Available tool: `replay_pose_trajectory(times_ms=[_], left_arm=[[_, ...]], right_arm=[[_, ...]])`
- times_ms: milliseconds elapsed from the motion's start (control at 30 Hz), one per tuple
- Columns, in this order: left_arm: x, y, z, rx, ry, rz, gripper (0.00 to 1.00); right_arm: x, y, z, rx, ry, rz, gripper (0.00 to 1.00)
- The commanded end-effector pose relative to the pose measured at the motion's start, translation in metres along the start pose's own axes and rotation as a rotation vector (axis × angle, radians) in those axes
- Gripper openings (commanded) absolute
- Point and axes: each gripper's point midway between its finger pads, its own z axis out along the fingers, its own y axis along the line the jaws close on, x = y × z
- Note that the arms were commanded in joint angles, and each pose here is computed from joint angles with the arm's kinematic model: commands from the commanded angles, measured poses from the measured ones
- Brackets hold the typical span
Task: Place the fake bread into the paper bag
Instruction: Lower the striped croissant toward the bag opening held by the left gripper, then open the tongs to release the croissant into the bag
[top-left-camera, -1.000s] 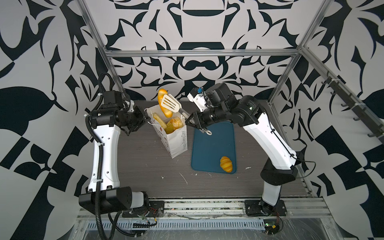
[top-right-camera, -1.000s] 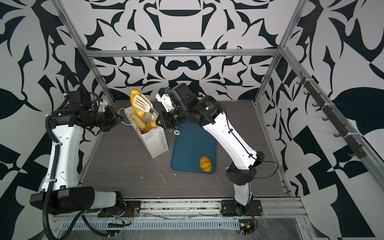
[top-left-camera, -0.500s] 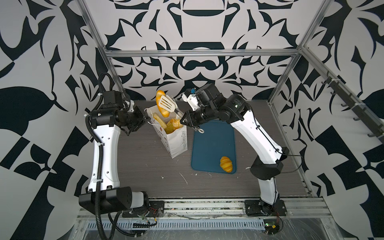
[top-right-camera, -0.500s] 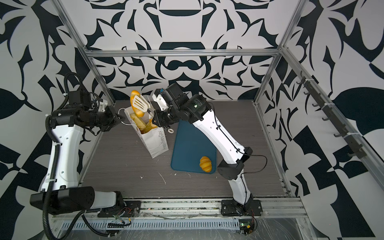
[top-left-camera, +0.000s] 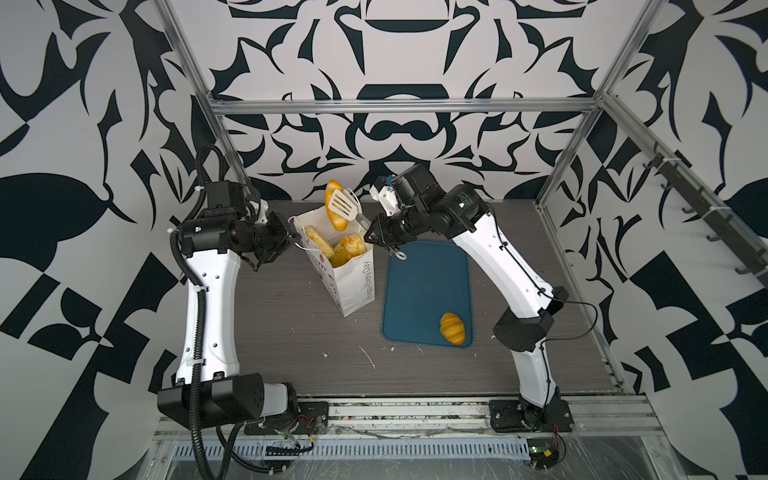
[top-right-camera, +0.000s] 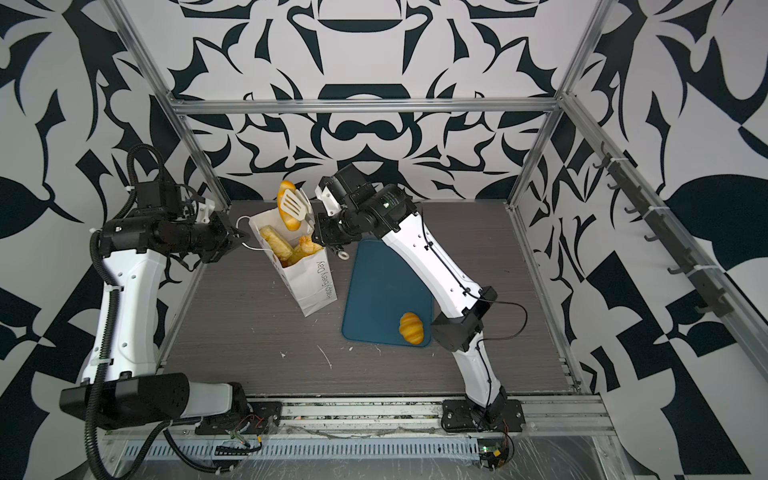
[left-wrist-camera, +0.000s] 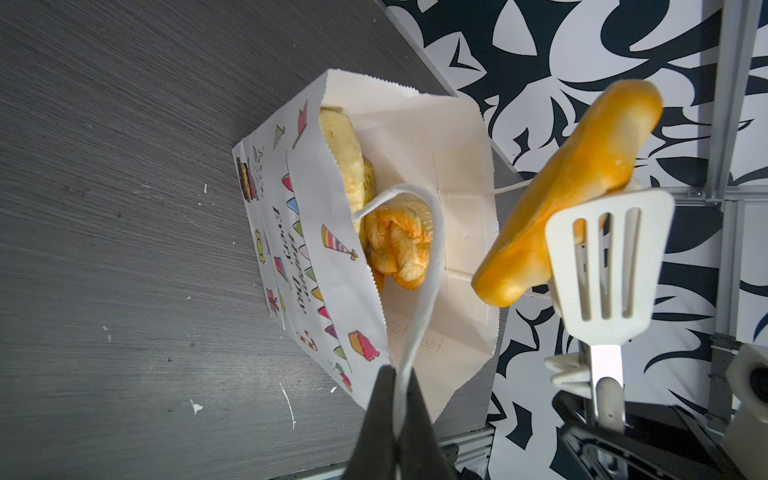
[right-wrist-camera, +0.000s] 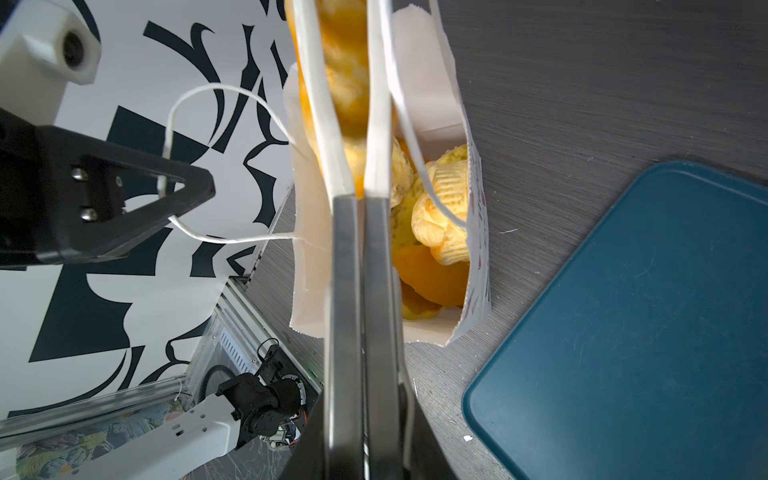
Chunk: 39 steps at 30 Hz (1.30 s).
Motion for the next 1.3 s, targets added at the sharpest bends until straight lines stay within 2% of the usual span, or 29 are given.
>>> replay_pose_trajectory(times_ms=[0,567,1267], left_arm=[[0.0057,-0.0021,-0.0081,0.002,0.008,-0.01,0.0],[0.0051,-0.0013,-0.007,0.0,0.008,-0.008,0.0],[0.0057,-0.0004,-0.0056,0.002,0.009,-0.006,0.0]], right_arm=[[-0.0199,0.0249,-0.0269,-0.085,-0.102,-0.032,0.21],[-0.0197,0.0272,-0.0213,-0.112,-0.086,-0.028,0.39],[-0.0188,0.0293,-0.0212,-0.126,-0.08,-0.031,0.45]])
